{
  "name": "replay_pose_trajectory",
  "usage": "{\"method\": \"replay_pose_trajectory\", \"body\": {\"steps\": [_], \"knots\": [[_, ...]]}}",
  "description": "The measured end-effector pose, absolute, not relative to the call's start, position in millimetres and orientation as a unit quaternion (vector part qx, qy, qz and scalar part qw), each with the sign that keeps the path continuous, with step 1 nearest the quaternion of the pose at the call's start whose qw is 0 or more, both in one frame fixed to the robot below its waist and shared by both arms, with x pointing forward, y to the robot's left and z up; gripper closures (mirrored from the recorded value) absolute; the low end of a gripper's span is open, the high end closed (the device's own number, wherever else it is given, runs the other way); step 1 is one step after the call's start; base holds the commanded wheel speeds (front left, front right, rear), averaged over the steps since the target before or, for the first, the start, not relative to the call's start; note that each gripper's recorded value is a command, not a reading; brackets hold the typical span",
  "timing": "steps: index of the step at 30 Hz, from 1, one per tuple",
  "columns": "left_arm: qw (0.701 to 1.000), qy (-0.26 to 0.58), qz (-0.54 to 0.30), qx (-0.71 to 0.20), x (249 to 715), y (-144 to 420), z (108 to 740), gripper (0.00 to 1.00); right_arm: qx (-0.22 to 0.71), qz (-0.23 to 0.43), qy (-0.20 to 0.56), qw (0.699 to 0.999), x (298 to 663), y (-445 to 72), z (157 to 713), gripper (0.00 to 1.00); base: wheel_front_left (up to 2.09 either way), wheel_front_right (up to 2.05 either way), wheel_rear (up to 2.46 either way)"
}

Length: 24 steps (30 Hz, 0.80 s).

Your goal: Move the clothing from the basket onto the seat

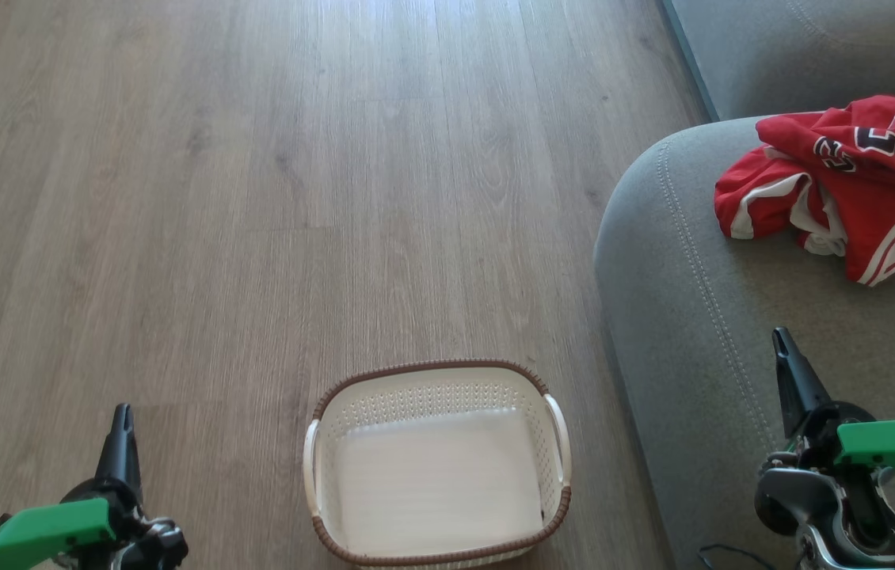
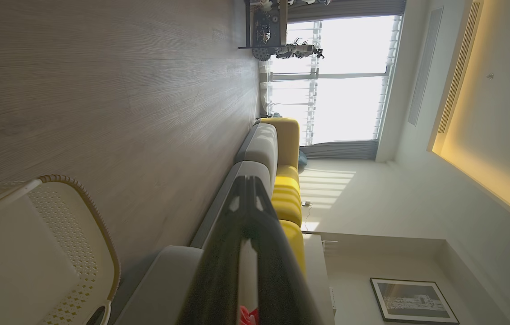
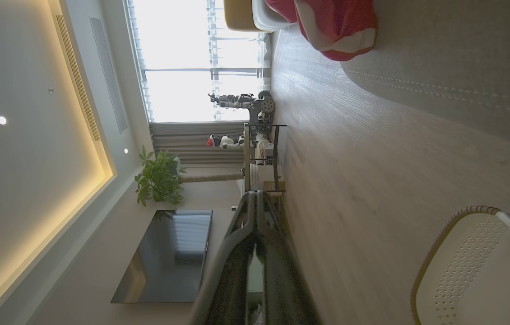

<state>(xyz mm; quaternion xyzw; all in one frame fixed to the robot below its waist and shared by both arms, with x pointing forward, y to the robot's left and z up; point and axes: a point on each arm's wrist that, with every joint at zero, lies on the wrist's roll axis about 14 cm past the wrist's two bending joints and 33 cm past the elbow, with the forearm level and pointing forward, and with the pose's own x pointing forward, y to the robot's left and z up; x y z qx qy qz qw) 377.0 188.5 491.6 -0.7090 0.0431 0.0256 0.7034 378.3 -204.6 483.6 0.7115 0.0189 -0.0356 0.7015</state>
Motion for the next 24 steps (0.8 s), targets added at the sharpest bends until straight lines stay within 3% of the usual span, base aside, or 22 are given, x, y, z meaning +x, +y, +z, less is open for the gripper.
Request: {"method": "replay_pose_trajectory", "body": {"steps": [24], "knots": [[0.703, 0.043, 0.026, -0.709, 377.0, 188.6, 491.6, 1.00, 0.712, -0.035, 0.018, 0.701, 378.6, -204.6, 484.9, 1.00, 0.00, 0.00, 0.00]]}}
